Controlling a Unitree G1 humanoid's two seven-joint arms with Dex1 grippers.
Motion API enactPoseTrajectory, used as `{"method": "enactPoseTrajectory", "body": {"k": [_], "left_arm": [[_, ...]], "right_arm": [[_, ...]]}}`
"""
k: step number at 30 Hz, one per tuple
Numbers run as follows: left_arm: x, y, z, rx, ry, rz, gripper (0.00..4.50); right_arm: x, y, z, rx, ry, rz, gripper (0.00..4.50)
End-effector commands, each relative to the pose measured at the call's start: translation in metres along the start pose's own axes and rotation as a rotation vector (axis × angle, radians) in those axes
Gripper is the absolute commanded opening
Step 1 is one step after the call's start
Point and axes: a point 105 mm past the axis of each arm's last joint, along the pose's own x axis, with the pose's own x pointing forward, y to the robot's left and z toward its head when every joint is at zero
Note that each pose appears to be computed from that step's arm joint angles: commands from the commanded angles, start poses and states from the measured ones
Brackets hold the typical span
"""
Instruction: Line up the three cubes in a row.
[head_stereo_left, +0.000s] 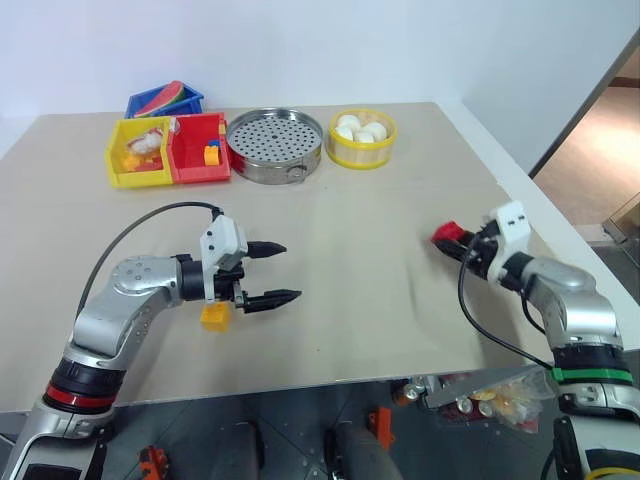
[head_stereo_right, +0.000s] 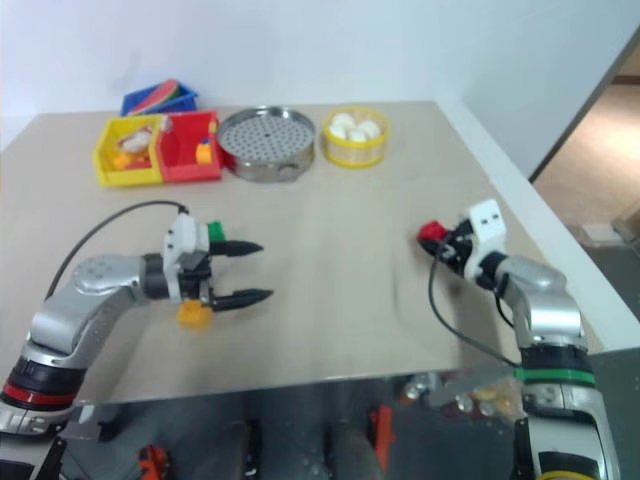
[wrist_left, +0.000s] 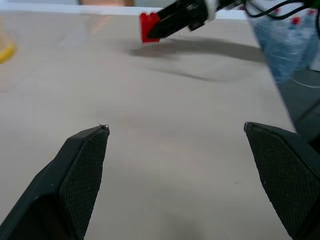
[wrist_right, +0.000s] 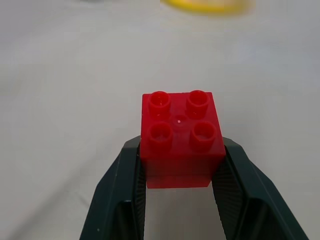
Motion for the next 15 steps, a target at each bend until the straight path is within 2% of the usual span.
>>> {"method": "enactPoseTrajectory", "body": {"k": [1,3,6,10,15], "left_arm": [[-0.022,0.014,0.008,0.026,-0.013,0.134,4.5],[-0.034,0.017,0.007,0.016,-0.01,0.193,4.5],[-0.043,0.014,0.003,0.004,0.0,0.232,4.5],[-0.056,0.006,-0.002,-0.014,0.011,0.25,4.5],[-0.067,0.0,-0.004,-0.03,0.014,0.263,4.5]], "right_arm": [[0.018,0.05,0.039,-0.151,-0.039,0.297,1.24],[0.027,0.087,0.041,-0.23,-0.017,0.502,1.24],[0.033,0.112,0.038,-0.301,0.014,0.676,1.24],[0.042,0.12,0.032,-0.378,0.04,0.805,1.24],[0.055,0.119,0.029,-0.425,0.067,0.863,1.24]]}}
